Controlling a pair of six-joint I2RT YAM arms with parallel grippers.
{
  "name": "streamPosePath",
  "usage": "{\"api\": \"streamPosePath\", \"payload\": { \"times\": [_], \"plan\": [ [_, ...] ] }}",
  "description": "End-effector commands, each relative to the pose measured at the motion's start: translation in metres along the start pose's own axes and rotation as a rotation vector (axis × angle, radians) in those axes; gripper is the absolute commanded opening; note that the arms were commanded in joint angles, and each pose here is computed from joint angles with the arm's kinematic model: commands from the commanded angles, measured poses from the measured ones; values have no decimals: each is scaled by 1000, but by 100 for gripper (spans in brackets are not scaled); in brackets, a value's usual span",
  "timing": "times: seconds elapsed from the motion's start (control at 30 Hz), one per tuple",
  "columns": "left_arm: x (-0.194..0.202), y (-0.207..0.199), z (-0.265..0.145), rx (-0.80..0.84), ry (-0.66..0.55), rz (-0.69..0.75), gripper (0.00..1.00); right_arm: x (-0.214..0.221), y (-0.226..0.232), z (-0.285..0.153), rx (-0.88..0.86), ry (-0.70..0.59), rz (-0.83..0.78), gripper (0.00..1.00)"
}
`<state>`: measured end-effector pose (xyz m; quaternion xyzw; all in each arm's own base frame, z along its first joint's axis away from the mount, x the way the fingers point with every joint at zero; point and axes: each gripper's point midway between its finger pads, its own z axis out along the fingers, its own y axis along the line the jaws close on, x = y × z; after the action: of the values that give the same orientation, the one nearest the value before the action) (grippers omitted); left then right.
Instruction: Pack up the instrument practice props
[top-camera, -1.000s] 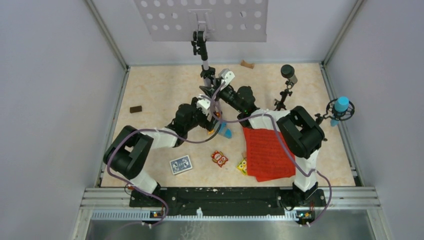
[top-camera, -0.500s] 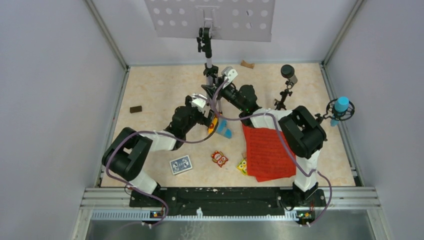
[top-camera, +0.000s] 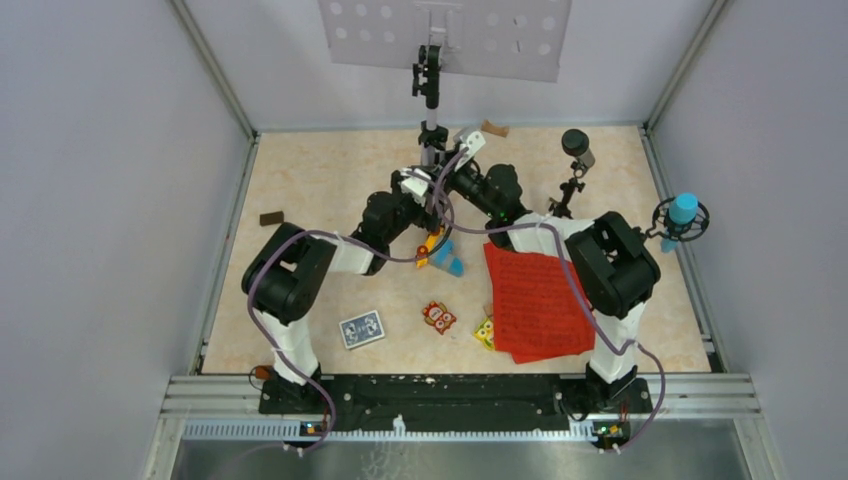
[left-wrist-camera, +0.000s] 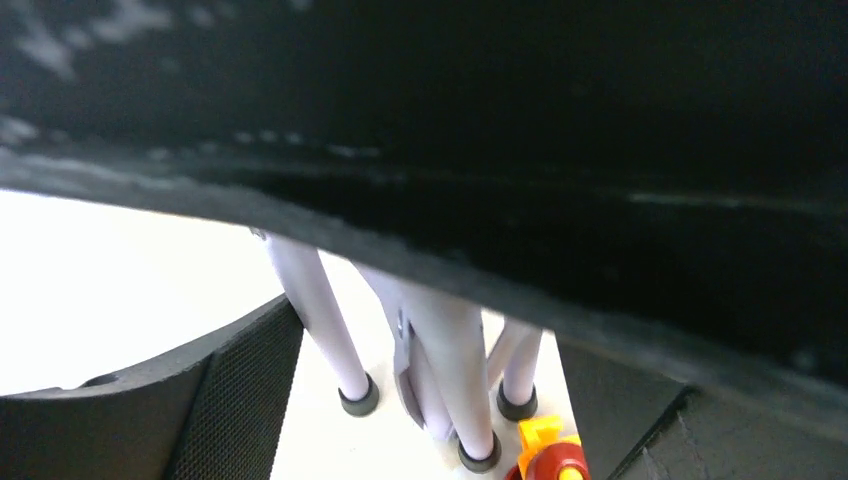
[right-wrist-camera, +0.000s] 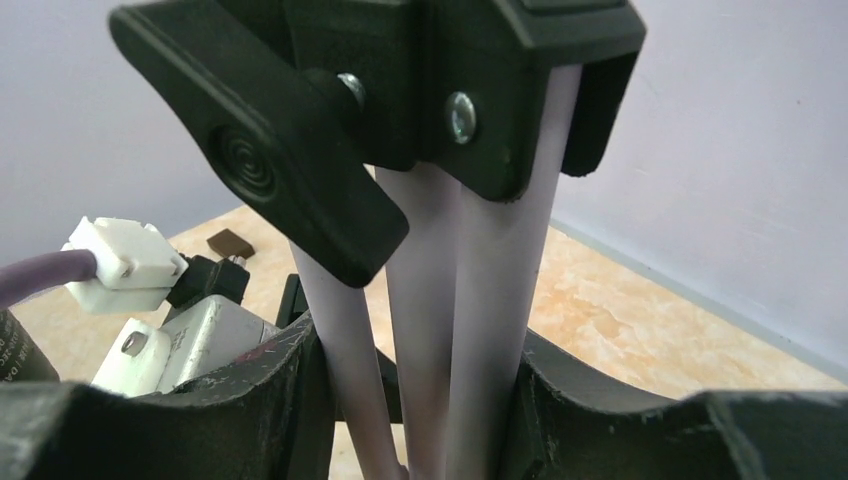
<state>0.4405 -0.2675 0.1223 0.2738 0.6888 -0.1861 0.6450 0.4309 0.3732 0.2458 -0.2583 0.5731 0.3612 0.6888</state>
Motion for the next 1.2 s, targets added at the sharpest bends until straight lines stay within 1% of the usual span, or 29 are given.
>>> {"api": "streamPosePath", "payload": {
  "times": [0.0,0.1,0.23,0.3,0.4,0.43,0.53,0.63,0.73,0.8,0.87,0.9,0.97,1.0,1.03,1.07,1.17],
  "plan": [
    [-9,6,14,5,-47,-66,91,-64,52,-3,-169,-112,92,0],
    [-4,-2,18,52,-23,-73,75,-71,55,-2,-182,-128,117,0],
    [-9,-11,12,103,-3,-74,53,-79,54,2,-173,-149,151,0],
    [-10,-12,5,105,19,-76,41,-82,51,3,-152,-160,160,0],
    [-16,-9,-10,82,11,-100,20,-83,47,10,-139,-147,156,0],
    [-17,-8,-14,72,12,-108,15,-83,49,13,-147,-142,157,0],
    [-22,-4,-30,39,35,-120,10,-79,65,27,-204,-86,124,0],
    [-25,-1,-49,-13,68,-179,5,-72,89,40,-255,-30,88,0],
    [-24,11,-72,-122,129,-252,0,-67,111,50,-284,-13,99,0],
    [-20,21,-92,-219,171,-296,0,-63,130,54,-310,-10,118,0],
    [-19,28,-114,-301,178,-343,0,-56,150,59,-343,-3,142,0],
    [-23,29,-125,-319,172,-367,0,-52,161,61,-363,2,154,0],
    [-19,27,-143,-352,199,-415,0,-43,181,63,-400,12,181,0],
    [-11,27,-154,-384,232,-438,0,-41,193,64,-421,8,201,0],
    [-10,31,-163,-424,231,-464,0,-36,201,64,-432,10,220,0],
    [-2,31,-175,-460,260,-490,0,-32,209,64,-444,14,240,0],
    [19,33,-205,-561,297,-563,0,-13,228,64,-467,47,261,0]
  ]
}}
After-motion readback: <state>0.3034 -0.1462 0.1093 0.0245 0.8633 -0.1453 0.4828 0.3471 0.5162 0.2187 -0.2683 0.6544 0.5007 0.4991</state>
